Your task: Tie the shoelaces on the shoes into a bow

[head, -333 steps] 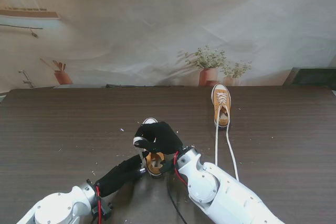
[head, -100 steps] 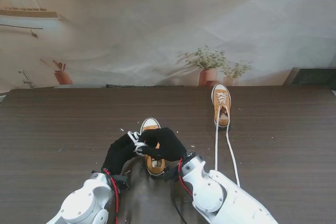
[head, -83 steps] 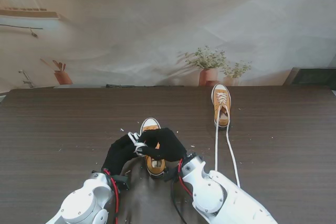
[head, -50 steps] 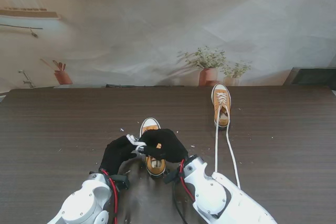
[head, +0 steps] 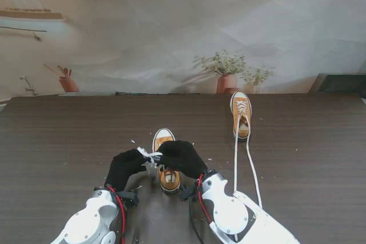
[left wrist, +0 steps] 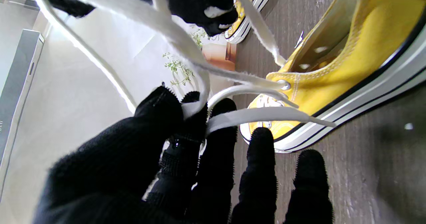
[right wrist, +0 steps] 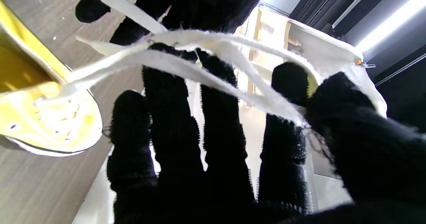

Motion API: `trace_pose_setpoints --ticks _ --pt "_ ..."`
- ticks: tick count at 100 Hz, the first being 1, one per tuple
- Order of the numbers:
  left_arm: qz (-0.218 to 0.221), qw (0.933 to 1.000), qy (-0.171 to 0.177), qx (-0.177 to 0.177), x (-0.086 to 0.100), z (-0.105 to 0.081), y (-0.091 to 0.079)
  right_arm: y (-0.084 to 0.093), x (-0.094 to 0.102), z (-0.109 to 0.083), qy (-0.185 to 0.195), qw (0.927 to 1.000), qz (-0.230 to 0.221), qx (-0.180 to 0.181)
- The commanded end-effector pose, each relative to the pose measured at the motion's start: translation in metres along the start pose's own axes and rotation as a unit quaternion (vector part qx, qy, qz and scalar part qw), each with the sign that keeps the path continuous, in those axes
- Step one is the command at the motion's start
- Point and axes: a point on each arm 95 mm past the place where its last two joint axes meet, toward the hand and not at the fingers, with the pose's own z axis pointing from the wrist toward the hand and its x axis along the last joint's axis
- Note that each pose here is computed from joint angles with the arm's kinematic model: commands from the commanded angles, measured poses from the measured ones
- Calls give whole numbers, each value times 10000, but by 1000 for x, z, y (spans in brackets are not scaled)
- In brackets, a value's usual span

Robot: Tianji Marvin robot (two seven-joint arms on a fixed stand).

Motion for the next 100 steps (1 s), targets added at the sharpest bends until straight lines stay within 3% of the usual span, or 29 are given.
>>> trace_pose_setpoints --ticks 1,35,100 --pt "-6 10000 19 -21 1 -1 1 -3 -1 -2 -32 10000 0 52" --pt "-7 10000 43 -13 1 -3 -1 -3 -4 -3 -106 9999 -69 40" --pt "16 9999 104 -9 2 -3 -3 -2 -7 -4 -201 9979 -609 -68"
